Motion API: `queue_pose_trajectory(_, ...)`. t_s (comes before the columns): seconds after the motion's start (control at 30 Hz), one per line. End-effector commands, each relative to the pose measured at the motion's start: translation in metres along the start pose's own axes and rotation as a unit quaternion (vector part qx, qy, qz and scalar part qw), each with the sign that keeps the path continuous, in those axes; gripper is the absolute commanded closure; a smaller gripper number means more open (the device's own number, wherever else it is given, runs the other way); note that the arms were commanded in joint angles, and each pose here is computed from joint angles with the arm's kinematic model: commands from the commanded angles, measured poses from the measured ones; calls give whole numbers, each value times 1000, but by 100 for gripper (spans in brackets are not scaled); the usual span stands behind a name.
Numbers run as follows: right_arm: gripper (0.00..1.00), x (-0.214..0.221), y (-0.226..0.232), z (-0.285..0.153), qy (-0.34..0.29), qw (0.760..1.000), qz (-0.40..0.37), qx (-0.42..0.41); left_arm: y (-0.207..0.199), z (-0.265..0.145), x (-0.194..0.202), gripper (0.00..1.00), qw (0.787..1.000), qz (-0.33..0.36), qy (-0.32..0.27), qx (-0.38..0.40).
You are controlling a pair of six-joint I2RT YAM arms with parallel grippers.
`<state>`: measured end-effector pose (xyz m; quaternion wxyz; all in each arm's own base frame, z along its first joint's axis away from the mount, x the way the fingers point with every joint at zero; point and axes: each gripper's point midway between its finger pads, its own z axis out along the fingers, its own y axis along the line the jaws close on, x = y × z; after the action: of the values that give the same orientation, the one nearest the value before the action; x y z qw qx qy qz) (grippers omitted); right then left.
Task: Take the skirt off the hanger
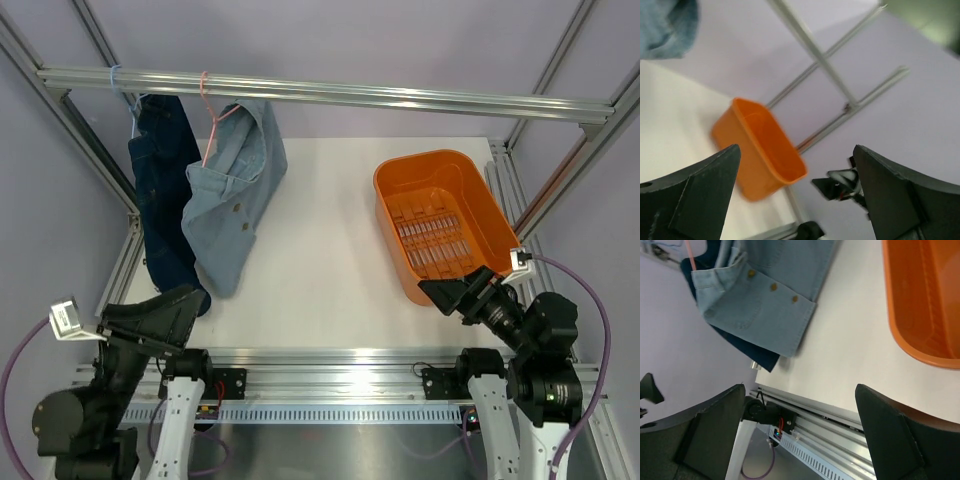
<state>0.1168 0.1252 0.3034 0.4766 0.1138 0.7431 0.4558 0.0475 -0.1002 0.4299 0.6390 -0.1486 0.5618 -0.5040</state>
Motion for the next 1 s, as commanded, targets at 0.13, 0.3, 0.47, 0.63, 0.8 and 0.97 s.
queue_pose_trajectory(0.13,1,-3,-26,1,18,996,-38,74,73,33,-12,1,962,126,106,-216)
queue_pose_trajectory(0.3,1,-8,-9,0,7,998,-38,40,104,53,-54,1,927,186,84,-316)
queue_pose_trajectory(0.47,0,-9,9,-7,-3,999,-52,8,133,79,-66,1,907,243,94,-332)
queue_pose_trajectory(0.63,1,-7,14,-6,4,998,-55,-9,137,102,-55,1,903,294,149,-277)
queue_pose_trajectory(0.8,0,-3,12,-3,13,999,-48,-17,146,117,-51,1,898,316,169,-253)
queue_pose_trajectory(0.97,1,-4,14,-5,9,998,-55,-19,163,133,-42,1,893,326,197,-241)
